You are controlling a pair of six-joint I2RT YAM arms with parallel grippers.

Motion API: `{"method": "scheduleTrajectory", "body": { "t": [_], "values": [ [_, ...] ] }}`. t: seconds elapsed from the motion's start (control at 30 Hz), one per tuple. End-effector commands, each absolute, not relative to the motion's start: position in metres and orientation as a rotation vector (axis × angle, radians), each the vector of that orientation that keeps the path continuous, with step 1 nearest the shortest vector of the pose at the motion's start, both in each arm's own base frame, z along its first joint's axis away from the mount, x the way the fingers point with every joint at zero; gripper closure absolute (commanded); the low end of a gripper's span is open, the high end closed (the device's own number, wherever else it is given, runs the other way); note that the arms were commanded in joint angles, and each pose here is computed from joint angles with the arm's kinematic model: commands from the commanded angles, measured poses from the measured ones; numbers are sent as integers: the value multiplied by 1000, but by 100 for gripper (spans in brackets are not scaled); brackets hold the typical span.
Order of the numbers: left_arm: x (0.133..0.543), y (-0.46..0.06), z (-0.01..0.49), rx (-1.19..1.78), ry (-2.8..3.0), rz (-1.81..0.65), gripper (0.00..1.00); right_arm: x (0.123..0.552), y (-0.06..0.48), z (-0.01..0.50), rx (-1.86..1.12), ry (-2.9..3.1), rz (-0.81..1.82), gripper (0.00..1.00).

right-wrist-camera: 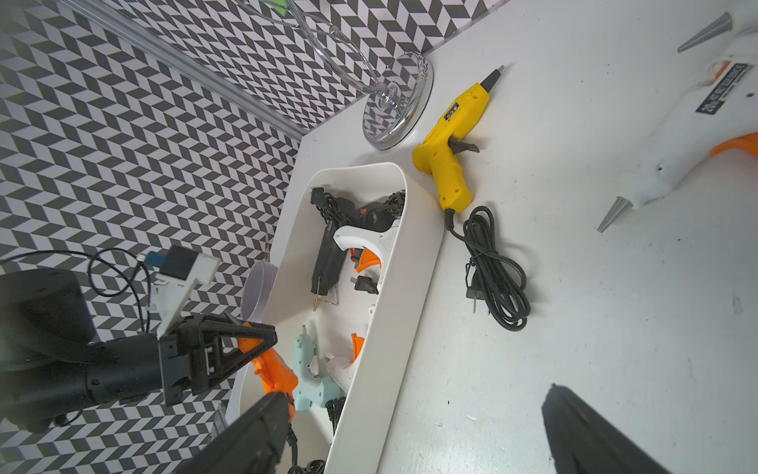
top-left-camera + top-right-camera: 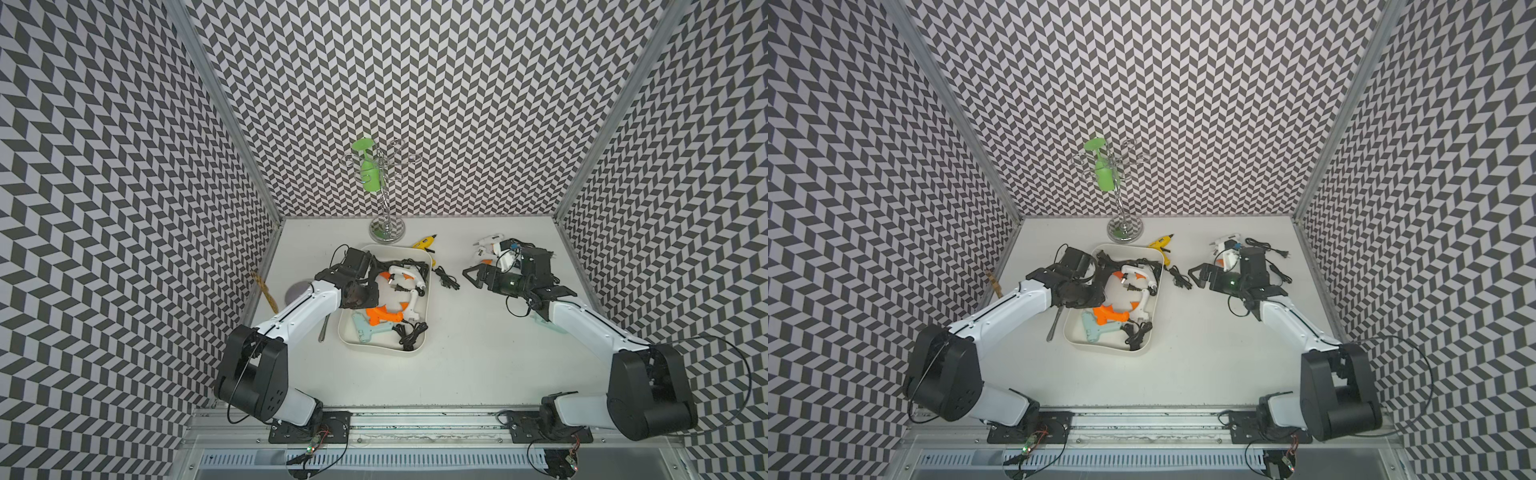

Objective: Put the hot melt glue gun into the storage box
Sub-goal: Place the hot melt adhesive gun in the storage box.

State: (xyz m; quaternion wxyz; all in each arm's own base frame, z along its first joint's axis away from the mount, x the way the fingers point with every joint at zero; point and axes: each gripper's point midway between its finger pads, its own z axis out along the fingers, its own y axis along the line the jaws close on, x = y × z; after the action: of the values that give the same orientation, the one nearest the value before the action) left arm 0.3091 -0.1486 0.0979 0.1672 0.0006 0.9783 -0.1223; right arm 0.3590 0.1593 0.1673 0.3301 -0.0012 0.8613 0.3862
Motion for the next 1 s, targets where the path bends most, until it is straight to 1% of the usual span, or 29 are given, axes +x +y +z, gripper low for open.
{"method": "scheduleTrajectory", "body": {
  "t": [0.0, 0.13, 0.3, 0.47, 0.5, 0.53, 0.57, 0.6, 0.63, 0.7, 0.83, 0.87, 0.97],
  "values": [
    [281, -142, 82, -16, 2927, -321, 93, 369, 160, 183, -61, 2196, 964, 0],
    [269, -134, 80, 18, 3010, -252, 92, 371, 160, 187, -81, 2184, 957, 0],
    [259, -121, 76, 84, 3105, -125, 91, 371, 159, 177, -75, 2198, 951, 0],
    [248, -112, 53, 94, 3185, -45, 85, 376, 152, 170, -58, 2222, 882, 0],
    [247, -112, 50, 90, 3194, -40, 80, 377, 150, 170, -53, 2225, 861, 0],
    [247, -111, 47, 91, 3198, -33, 72, 379, 148, 172, -51, 2226, 842, 0],
    [248, -110, 45, 92, 3195, -25, 61, 380, 147, 173, -53, 2225, 829, 1],
    [252, -110, 45, 92, 3180, -11, 41, 382, 146, 175, -57, 2225, 818, 1],
    [255, -110, 45, 90, 3169, -11, 33, 383, 145, 176, -58, 2225, 804, 1],
    [263, -110, 50, 62, 3133, 0, 28, 385, 142, 177, -54, 2227, 780, 1],
    [277, -112, 64, 19, 3049, -17, 3, 389, 138, 177, -41, 2244, 741, 1],
    [282, -112, 70, 12, 3023, -21, 1, 390, 137, 177, -40, 2248, 735, 1],
    [297, -119, 101, -10, 2894, -56, 0, 395, 135, 179, -33, 2258, 708, 1]
  ]
}}
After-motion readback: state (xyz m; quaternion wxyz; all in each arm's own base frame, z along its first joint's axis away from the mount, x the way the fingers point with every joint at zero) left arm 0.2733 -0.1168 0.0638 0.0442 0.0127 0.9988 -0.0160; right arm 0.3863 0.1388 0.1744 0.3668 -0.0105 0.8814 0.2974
